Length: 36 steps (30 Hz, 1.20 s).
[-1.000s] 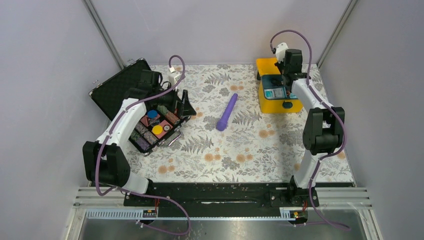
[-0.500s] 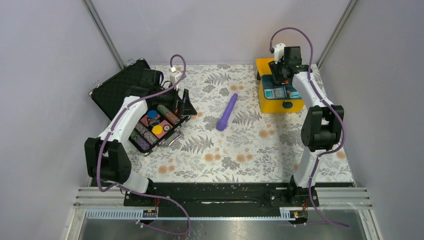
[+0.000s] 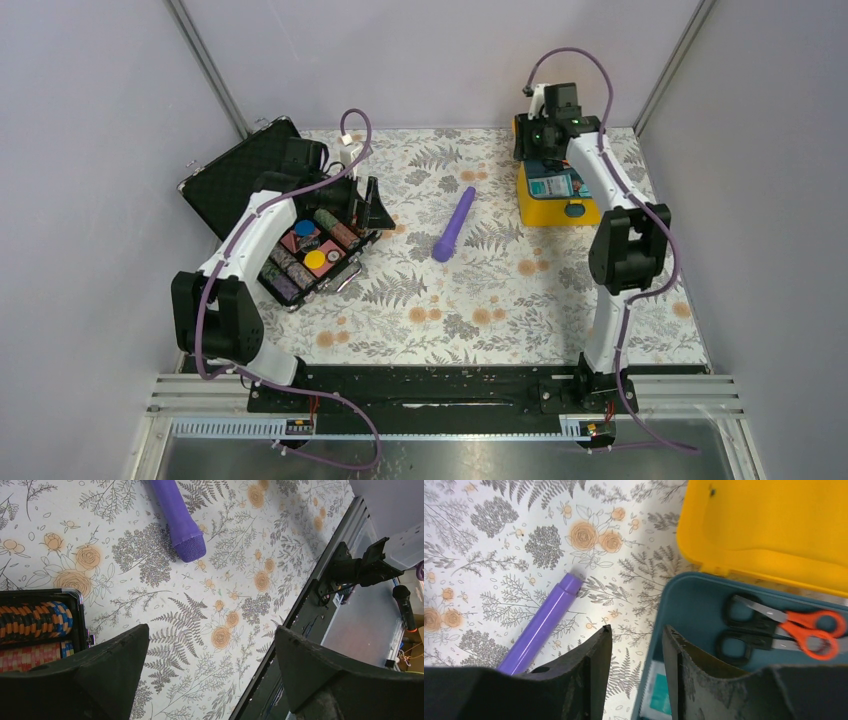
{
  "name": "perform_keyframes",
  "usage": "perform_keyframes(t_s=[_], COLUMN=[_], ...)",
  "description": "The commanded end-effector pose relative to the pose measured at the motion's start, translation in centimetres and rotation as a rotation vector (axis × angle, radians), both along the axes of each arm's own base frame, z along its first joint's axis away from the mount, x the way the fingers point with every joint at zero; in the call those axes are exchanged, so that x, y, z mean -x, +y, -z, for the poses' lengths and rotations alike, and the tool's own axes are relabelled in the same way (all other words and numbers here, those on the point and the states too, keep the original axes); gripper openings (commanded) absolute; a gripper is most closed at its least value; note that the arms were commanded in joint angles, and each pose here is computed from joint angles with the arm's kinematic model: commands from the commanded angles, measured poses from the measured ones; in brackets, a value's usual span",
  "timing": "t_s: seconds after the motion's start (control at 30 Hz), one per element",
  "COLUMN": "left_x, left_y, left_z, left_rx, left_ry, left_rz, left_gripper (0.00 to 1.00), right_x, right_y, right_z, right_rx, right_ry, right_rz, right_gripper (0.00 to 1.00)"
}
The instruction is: Organize the medicine kit
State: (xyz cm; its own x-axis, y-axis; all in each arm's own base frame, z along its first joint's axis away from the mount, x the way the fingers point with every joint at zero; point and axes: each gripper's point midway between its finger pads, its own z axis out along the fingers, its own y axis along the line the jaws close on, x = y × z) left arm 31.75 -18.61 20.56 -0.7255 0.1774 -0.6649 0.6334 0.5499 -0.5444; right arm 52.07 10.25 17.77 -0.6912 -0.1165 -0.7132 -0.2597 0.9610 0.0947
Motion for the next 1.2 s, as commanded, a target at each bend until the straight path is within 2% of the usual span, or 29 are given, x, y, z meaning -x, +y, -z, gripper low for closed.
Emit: perform_keyframes(t_s=[0.0, 0.33, 0.4, 0.57, 0.6, 0.67, 0.8, 0.9, 1.17], left_x=[0.0, 1.1, 1.2, 1.0, 0.6, -1.0, -3.5, -4.6, -5.3], left_y=[-0.1, 0.1, 0.1, 0.2, 0.4, 0.8, 0.4, -0.5, -3.0], left_z=[-3.1, -3.0, -3.1, -3.0, -2.8, -2.4, -2.5, -2.5, -0.8], left_rx=[0.026, 0.024, 0.024, 0.019, 0.012, -0.005, 0.049, 0.108, 0.221], left_ry=[-0.085, -0.076, -0.079, -0.092, -0.089, -0.071, -0.03, 0.031, 0.195], left_rz=[0.008, 0.002, 0.001, -0.013, -0.04, -0.144, -0.254, -0.27, -0.245], left_gripper=[0.94, 0.91, 0.91, 0.91, 0.93, 0.99, 0.99, 0.99, 0.99], right_x=[-0.3, -0.9, -0.9, 0.5, 1.2, 2.9, 7.7, 11.4, 21.7], right_y=[0.8, -0.1, -0.2, -0.5, -0.6, -0.7, -1.5, -2.3, 0.6], right_z=[2.4, 4.6, 4.8, 4.4, 4.3, 4.0, 3.5, 3.8, 6.2], right_rx=[-0.008, 0.067, 0.075, 0.101, 0.103, 0.103, 0.103, 0.113, 0.007], right_ry=[0.075, 0.09, 0.09, 0.092, 0.096, 0.108, 0.14, 0.171, 0.25], right_rz=[0.046, 0.059, 0.058, 0.042, 0.041, 0.042, 0.061, 0.062, -0.27], right_gripper=[0.48, 0.4, 0.34, 0.03, 0.0, 0.0, 0.0, 0.0, 0.0])
